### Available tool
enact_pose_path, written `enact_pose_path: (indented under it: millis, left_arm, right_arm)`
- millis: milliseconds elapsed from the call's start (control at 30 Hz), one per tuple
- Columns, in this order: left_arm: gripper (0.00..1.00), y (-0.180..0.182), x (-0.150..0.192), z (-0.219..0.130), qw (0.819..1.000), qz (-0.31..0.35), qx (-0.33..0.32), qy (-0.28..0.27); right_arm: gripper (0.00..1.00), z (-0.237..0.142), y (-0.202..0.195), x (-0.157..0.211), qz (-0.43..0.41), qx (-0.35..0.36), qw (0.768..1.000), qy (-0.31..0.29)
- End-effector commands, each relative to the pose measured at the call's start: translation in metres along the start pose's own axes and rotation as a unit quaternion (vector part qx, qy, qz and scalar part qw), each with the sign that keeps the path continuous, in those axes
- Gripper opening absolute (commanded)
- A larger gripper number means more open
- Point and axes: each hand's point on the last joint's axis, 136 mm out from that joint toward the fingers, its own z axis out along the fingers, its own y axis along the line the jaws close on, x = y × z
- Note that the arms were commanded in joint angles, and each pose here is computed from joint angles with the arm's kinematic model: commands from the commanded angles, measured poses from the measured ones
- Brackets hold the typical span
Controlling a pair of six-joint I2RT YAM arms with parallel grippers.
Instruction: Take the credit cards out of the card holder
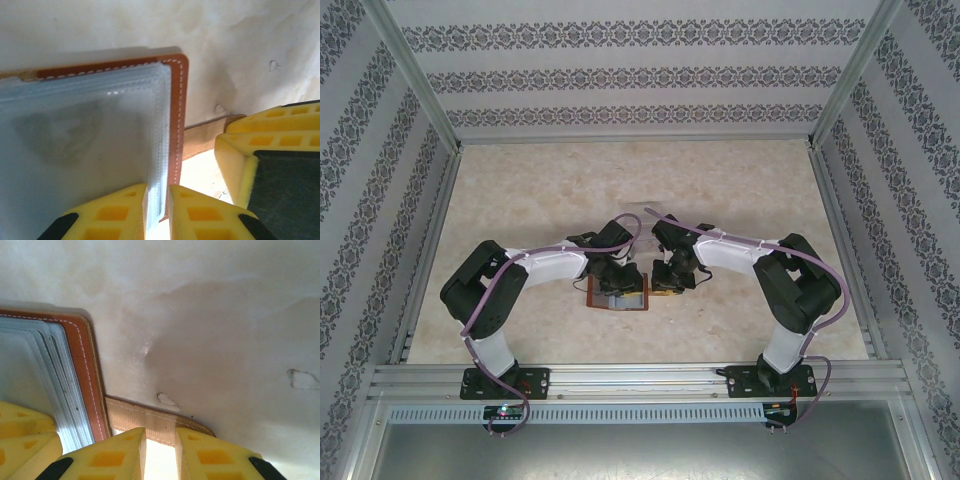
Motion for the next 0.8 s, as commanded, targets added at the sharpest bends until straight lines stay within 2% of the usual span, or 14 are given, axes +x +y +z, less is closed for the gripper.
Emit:
enact_pose_path:
  millis: [0, 767]
  left_arm:
    - [0.2, 0.012, 0.009, 0.001, 0.999, 0.009, -0.047, 0.011]
    - [0.41, 0.037, 0.004, -0.03, 0.983, 0.029, -0.181, -0.012]
  right_arm:
    - [0.25, 0.009, -0.007, 0.003, 0.002, 0.013, 1.0, 0.013]
    - [0.25, 0.009, -0.007, 0.002, 0.0, 0.011, 1.0, 0.013]
